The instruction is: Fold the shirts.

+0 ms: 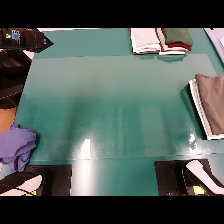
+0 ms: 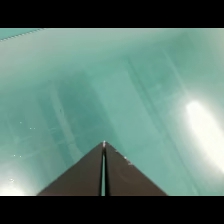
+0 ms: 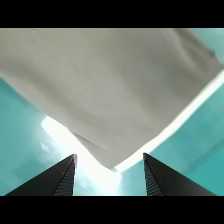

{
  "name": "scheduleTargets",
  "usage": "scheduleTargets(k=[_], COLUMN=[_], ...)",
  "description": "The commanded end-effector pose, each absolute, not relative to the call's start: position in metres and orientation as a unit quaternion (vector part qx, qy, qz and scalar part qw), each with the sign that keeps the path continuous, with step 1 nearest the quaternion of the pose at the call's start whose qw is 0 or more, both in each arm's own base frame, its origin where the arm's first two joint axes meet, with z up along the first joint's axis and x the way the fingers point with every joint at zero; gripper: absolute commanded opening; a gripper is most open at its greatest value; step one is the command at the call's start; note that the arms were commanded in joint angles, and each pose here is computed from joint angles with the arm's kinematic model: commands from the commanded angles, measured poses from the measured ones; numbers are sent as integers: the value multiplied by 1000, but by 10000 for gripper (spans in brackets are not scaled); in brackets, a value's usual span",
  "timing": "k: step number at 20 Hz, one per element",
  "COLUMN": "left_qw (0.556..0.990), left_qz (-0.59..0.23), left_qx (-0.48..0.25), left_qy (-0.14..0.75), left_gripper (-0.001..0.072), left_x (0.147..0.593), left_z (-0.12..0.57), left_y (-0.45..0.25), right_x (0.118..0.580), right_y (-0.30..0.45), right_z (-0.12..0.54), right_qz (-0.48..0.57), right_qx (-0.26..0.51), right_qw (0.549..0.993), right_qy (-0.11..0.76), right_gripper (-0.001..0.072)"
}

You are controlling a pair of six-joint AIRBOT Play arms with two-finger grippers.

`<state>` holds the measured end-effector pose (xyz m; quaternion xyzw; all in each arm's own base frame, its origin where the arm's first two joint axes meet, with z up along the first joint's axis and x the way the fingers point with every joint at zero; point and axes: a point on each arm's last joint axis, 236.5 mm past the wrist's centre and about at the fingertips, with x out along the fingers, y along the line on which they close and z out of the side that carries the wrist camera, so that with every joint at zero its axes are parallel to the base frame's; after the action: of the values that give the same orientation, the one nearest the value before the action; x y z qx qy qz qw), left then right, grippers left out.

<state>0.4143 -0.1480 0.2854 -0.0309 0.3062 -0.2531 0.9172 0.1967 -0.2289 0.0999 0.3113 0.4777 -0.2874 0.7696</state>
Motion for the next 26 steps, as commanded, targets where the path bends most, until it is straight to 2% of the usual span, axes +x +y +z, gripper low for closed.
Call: scheduleTargets(k=[1,3,5,11,13,14,15,16,19,26], left_qw=[917,917,917,917,918,918,918,918,918,918], left_qz=[-254,-254,-254,-253,-253,-253,-253,-253,-253,-253], left_qx=[-32,-32,-33,-31,-31,-31,-31,-31,-31,-31], left_qy=[304,305,305,306,305,305,305,305,304,305], left_gripper=[26,26,26,26,26,26,26,26,26,26], left_x=[414,414,414,414,414,415,415,415,415,415], left_z=[286,286,286,286,286,286,286,286,286,286], left_y=[-149,-149,-149,-148,-148,-148,-148,-148,-148,-148], right_x=[265,309,335,355,348,344,339,335,328,328], right_y=[-199,-141,-77,104,145,160,174,183,202,208], right_z=[165,200,215,218,209,203,198,192,181,175], right_qz=[-199,-94,-2,217,262,277,291,300,320,324], right_qx=[315,300,260,146,110,93,76,61,33,30], right_qw=[843,877,891,882,868,862,856,851,839,833], right_qy=[387,364,372,393,407,414,421,427,439,447], right_gripper=[489,489,488,478,391,291,132,17,17,17])
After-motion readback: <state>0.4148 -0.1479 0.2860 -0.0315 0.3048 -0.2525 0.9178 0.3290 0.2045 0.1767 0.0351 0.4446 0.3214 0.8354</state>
